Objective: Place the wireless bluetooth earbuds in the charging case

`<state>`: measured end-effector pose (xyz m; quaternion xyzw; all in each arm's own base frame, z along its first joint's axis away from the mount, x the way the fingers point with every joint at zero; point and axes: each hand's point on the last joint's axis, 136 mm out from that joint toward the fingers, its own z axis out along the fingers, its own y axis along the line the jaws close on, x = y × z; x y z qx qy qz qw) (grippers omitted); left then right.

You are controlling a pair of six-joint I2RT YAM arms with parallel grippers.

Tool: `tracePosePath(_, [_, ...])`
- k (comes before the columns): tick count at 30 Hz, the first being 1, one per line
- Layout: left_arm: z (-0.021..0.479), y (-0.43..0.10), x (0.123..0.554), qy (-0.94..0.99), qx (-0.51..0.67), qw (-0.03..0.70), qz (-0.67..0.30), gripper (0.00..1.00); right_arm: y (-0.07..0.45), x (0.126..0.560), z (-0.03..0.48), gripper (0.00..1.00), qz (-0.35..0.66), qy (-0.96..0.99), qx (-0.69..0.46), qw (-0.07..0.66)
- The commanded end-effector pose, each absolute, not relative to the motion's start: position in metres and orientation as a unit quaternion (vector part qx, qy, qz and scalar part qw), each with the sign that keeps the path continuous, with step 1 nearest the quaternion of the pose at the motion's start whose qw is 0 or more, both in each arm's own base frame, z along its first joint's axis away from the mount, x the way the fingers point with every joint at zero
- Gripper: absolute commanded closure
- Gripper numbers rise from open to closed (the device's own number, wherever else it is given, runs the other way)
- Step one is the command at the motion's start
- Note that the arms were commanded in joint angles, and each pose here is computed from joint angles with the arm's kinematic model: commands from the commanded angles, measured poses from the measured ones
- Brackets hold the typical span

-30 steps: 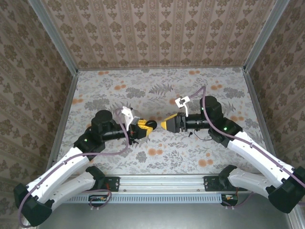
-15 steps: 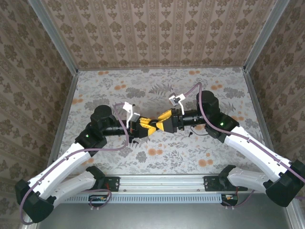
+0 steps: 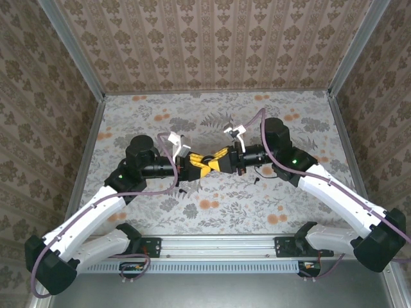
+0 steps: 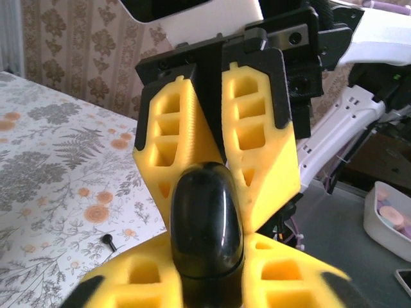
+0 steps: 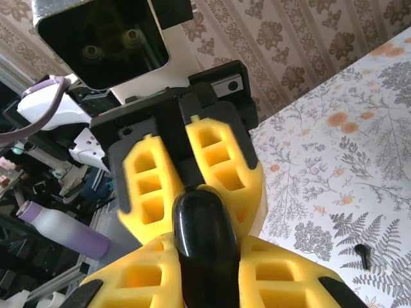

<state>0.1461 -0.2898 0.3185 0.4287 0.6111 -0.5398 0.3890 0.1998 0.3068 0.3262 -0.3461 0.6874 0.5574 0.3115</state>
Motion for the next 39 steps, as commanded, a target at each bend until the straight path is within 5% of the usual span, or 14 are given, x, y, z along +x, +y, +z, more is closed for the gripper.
tracePosePath(1, [0.328, -0.283, 0.167, 0.629, 0.397, 0.44, -0.503, 0.52, 0.313, 0.219, 0.331, 0.93, 0.547, 0.696, -0.321, 0.338])
tracePosePath(4, [0.324, -0.273, 0.176, 0.637, 0.365, 0.454, -0.505, 0.39, 0.31, 0.228, 0.333, 0.94, 0.547, 0.696, -0.3, 0.357])
tracePosePath(9, [0.327, -0.267, 0.172, 0.612, 0.349, 0.462, -0.539, 0.37, 0.307, 0.238, 0.337, 0.94, 0.555, 0.692, -0.28, 0.367])
tracePosePath(39, [0.338, -0.277, 0.175, 0.571, 0.357, 0.455, -0.582, 0.76, 0.315, 0.227, 0.349, 0.95, 0.601, 0.658, -0.298, 0.341])
